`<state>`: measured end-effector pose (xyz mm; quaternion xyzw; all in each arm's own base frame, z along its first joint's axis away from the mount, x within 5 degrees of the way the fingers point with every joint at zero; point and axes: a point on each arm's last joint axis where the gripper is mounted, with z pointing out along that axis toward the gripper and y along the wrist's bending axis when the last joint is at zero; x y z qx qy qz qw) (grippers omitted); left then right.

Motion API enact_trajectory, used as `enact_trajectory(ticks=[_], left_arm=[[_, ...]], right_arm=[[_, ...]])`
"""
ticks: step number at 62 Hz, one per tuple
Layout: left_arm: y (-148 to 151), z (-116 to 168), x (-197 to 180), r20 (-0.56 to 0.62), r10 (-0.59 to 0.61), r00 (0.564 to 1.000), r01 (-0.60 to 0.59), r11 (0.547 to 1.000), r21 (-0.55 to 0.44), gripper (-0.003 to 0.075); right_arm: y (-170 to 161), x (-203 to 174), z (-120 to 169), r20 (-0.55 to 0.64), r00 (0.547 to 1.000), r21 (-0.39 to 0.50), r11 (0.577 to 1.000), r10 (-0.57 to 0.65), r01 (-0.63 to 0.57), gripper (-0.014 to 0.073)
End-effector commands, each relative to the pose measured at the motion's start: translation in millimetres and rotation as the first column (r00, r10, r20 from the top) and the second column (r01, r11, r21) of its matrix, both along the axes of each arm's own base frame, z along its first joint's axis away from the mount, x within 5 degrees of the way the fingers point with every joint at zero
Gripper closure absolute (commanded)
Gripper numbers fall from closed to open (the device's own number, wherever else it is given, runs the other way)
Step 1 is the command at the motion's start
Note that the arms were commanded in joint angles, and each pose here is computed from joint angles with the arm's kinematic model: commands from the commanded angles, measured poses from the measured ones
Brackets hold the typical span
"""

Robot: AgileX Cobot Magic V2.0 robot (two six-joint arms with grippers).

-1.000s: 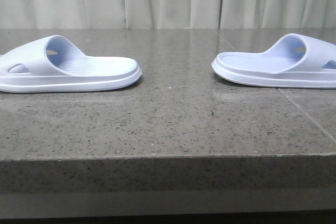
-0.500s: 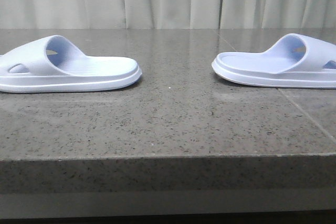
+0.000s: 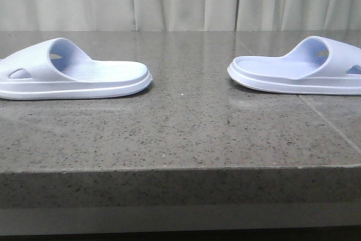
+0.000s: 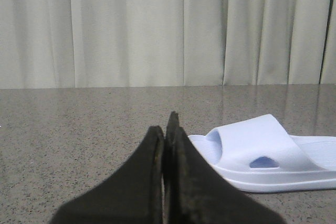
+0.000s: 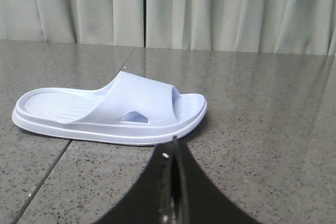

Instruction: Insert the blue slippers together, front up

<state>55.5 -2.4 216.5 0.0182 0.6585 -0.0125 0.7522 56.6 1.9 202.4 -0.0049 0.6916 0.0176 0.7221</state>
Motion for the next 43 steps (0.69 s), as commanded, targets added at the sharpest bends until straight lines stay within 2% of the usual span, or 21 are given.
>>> enact_trajectory(ticks=[1, 22, 34, 43], left_arm=[[-0.1, 6.3, -2.8, 0.097, -0.006, 0.995, 0.008, 1.000, -0.014, 0.0741], [0.0, 10.1, -3.3, 0.106, -0.006, 0.994, 0.008, 1.000, -0.014, 0.0741], [0.2, 40.5, -11.0, 0.154, -0.007, 0.988, 0.010, 1.000, -0.016, 0.0741], [0.7, 74.1, -23.7, 0.156, -0.010, 0.988, 0.013, 1.000, -0.016, 0.0741]], right_arm=[[-1.0, -2.4, 10.9, 0.114, 0.993, -0.004, 1.000, -0.012, 0.012, 0.0663], [-0.9, -2.6, 11.7, 0.109, 0.994, -0.004, 1.000, -0.011, 0.012, 0.0663], [-0.1, -7.8, 32.2, 0.074, 0.997, -0.007, 1.000, 0.000, 0.001, 0.0663], [0.3, -17.5, 65.2, 0.102, 0.995, -0.008, 1.000, 0.006, -0.005, 0.0663]])
